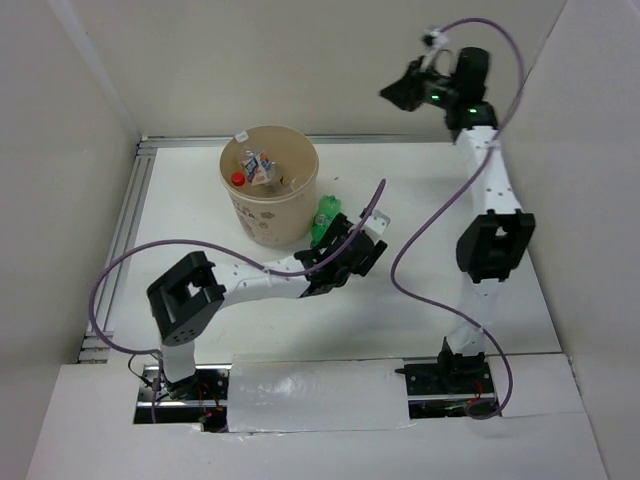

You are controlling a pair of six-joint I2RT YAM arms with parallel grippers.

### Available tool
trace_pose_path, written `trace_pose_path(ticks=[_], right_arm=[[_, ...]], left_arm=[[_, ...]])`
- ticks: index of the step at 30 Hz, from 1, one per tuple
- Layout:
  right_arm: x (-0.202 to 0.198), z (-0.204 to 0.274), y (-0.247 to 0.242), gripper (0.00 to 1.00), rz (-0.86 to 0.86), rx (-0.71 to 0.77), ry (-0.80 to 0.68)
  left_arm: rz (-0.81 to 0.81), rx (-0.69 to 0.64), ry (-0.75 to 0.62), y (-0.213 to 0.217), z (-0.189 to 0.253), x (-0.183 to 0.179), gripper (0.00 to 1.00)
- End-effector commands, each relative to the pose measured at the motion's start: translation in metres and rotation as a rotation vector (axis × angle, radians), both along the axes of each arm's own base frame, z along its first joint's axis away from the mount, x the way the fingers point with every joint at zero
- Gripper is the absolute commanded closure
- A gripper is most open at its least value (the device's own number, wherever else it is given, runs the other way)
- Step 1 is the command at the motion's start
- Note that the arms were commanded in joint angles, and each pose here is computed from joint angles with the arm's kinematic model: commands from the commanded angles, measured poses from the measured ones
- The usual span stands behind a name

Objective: Put the plastic bottles in the bin

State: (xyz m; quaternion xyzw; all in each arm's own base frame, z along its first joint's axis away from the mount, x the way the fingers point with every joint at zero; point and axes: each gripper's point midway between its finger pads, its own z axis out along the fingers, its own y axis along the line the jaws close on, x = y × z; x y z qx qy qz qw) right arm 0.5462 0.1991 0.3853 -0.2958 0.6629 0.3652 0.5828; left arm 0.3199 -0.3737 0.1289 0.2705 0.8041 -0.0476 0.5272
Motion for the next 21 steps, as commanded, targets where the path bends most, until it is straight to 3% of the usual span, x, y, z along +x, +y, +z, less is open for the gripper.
trace_pose_path(ticks=[1, 3, 5, 8, 14, 21], right_arm=[[-0.001, -0.006, -0.124, 0.78, -0.248, -0.026, 0.071], [-0.015, -0.022, -0.159, 0.65, -0.278, -0.041, 0.117], [-0.028, -0.063, -0.203, 0.35, -0.346, -0.036, 0.226], [-0.062, -0.107, -0.236, 0.23, -0.38, -0.027, 0.324], [-0.13, -0.165, -0.24, 0.21, -0.353, -0.016, 0.434], [-0.164, -0.185, -0.231, 0.21, -0.335, 0.024, 0.478]], left_arm=[[0.109, 0.054, -0.068, 0.002, 0.018, 0.032, 0.07], [0.157, 0.102, -0.07, 0.006, 0.008, 0.043, 0.08], [0.18, 0.131, -0.074, 0.006, 0.01, 0.052, 0.08], [0.238, 0.161, -0.077, 0.013, 0.003, 0.071, 0.07], [0.367, 0.248, -0.045, 0.041, -0.012, 0.112, 0.05], [0.396, 0.277, 0.04, 0.061, -0.054, 0.126, 0.05]])
